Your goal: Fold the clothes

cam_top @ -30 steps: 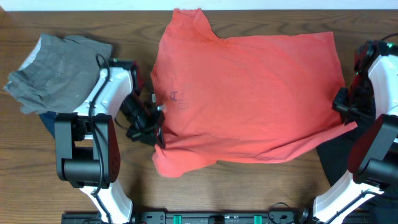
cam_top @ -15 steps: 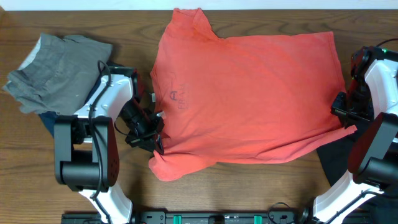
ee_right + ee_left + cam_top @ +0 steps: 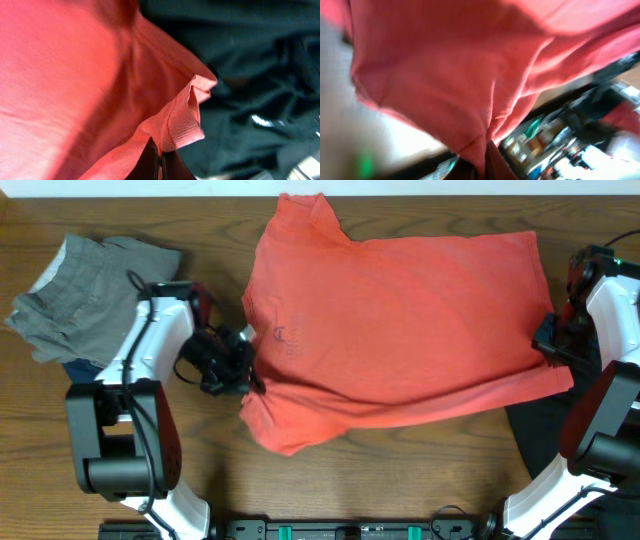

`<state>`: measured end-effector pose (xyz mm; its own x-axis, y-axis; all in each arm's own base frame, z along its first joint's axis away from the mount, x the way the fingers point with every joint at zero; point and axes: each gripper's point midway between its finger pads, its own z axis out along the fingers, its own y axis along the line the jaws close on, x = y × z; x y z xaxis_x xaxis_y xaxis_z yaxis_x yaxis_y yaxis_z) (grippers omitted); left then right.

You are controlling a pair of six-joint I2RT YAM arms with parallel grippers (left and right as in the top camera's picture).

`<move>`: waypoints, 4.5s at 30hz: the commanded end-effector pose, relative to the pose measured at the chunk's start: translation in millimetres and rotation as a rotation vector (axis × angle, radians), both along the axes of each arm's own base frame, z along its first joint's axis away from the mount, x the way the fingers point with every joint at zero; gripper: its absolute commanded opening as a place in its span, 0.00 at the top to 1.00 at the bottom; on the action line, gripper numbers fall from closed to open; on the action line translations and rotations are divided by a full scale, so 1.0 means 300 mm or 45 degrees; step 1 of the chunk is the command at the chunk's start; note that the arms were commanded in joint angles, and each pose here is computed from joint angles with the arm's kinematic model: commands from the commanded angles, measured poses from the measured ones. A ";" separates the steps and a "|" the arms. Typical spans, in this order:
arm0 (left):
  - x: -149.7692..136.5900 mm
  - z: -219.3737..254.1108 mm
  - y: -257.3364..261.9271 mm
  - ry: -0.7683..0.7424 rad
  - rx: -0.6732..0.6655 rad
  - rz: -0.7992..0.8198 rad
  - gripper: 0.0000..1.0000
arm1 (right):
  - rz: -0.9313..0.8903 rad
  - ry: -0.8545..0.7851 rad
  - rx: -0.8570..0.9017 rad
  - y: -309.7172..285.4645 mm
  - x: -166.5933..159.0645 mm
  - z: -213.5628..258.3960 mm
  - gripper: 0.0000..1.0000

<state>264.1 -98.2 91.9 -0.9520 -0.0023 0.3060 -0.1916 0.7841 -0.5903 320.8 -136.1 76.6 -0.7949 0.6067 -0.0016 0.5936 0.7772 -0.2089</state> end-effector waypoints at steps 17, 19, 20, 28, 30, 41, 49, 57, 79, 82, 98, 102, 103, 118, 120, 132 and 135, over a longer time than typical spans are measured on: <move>0.450 0.171 0.009 -0.539 -0.367 0.428 0.93 | -0.001 -0.472 -0.006 -0.027 0.274 0.042 0.99; 0.457 0.174 0.006 -0.558 -0.370 0.422 0.75 | 0.000 -0.498 -0.014 -0.032 0.290 0.047 0.94; 0.461 0.174 0.005 -0.567 -0.365 0.419 0.57 | 0.001 -0.510 -0.016 -0.033 0.298 0.049 0.82; 0.449 0.136 0.026 -0.528 -0.275 0.437 0.28 | 0.013 -0.522 0.006 -0.024 0.305 0.049 0.39; 0.418 0.096 0.047 -0.459 -0.186 0.452 0.27 | 0.012 -0.491 0.016 -0.018 0.286 0.042 0.38; 0.207 -0.171 0.233 -0.213 0.475 0.362 0.27 | 0.030 -0.317 0.069 0.018 0.173 -0.024 0.40; 0.228 -0.202 0.239 -0.268 0.486 0.368 0.40 | 0.026 -0.256 0.089 0.031 0.130 -0.048 0.48; 0.211 -0.255 0.219 -0.288 0.477 0.354 0.47 | 0.024 -0.235 0.095 0.035 0.117 -0.049 0.50; 0.120 -0.284 0.426 -0.166 0.912 0.371 0.94 | 0.046 -0.209 0.091 0.034 0.102 -0.050 0.57; 0.108 -0.275 0.380 -0.132 0.802 0.374 0.94 | 0.046 -0.208 0.091 0.034 0.102 -0.050 0.57; 0.148 0.067 0.320 -0.516 0.760 0.372 0.10 | 0.050 -0.203 0.093 0.035 0.099 -0.050 0.56; 0.127 0.037 0.218 -0.524 0.737 0.236 0.13 | 0.049 -0.199 0.094 0.036 0.097 -0.050 0.56; 0.115 0.021 0.188 -0.517 0.731 0.192 0.14 | 0.049 -0.197 0.095 0.036 0.095 -0.050 0.56; 0.012 -0.236 -0.011 -0.262 0.628 -0.051 0.24 | 0.048 -0.181 0.100 0.039 0.085 -0.051 0.57; 0.011 -0.251 -0.038 -0.246 0.569 -0.062 0.24 | 0.048 -0.181 0.100 0.039 0.085 -0.051 0.56; -0.004 -0.272 -0.067 -0.216 0.519 -0.075 0.32 | 0.048 -0.182 0.099 0.039 0.086 -0.051 0.57; -0.004 -0.273 -0.084 -0.227 0.507 -0.088 0.35 | 0.048 -0.182 0.099 0.039 0.086 -0.051 0.57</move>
